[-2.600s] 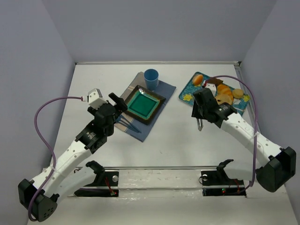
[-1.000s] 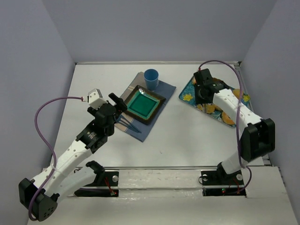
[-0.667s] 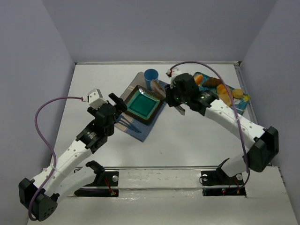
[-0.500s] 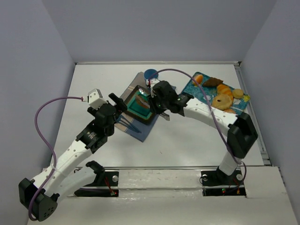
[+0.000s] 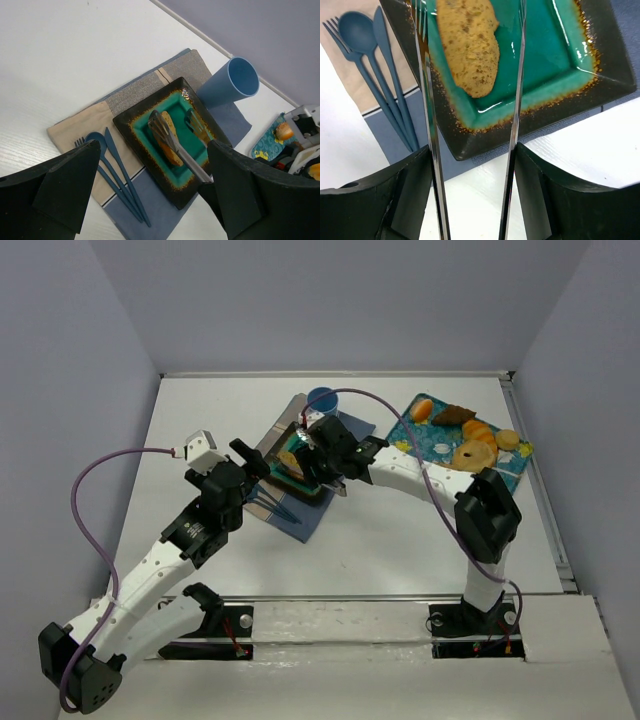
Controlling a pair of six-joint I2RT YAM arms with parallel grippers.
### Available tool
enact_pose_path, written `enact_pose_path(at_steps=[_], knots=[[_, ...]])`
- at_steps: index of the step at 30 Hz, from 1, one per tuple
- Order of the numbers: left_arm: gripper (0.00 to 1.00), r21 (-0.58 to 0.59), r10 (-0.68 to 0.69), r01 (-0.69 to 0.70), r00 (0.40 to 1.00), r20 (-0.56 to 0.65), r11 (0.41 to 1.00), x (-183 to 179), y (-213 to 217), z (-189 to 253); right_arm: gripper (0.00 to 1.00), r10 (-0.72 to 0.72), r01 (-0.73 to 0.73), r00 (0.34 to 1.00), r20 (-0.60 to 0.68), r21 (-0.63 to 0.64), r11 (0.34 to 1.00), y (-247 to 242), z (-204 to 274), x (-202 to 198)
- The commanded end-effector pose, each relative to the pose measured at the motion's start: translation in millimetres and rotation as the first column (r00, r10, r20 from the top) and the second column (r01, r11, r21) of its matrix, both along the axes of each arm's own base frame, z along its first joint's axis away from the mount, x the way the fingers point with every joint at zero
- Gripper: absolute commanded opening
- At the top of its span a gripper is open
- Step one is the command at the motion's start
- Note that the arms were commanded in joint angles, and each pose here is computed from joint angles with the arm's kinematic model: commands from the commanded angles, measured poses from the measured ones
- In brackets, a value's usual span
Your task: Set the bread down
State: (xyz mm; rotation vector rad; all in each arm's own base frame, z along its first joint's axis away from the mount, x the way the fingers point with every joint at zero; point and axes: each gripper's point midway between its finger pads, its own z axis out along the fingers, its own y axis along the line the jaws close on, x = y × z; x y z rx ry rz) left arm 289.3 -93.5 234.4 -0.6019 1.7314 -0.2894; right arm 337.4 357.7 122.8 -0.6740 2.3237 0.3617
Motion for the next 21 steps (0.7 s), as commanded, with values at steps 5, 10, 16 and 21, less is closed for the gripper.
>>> enact_pose_path(at_steps=[5, 10, 16, 21], knots=[[0.99, -0.018, 0.056, -0.055, 0.998, 0.035, 0.998, 2, 9, 8, 0.66, -0.133, 0.102, 0.978, 0.163, 0.183, 0.978, -6, 96, 8], [0.99, -0.020, 0.061, -0.060, 0.997, 0.039, 0.998, 1, 11, 8, 0.65, -0.300, 0.260, 0.931, 0.206, 0.201, 0.944, -48, 110, 4], [0.99, -0.028, 0.054, -0.053, 0.998, 0.044, 0.998, 0, 10, 10, 0.59, -0.560, 0.526, 0.823, 0.094, 0.246, 0.814, -147, 94, -15], [0.99, -0.030, 0.049, -0.048, 0.998, 0.045, 0.998, 1, 9, 10, 0.59, -0.742, 0.720, 0.670, -0.032, 0.271, 0.639, -234, 63, -58]])
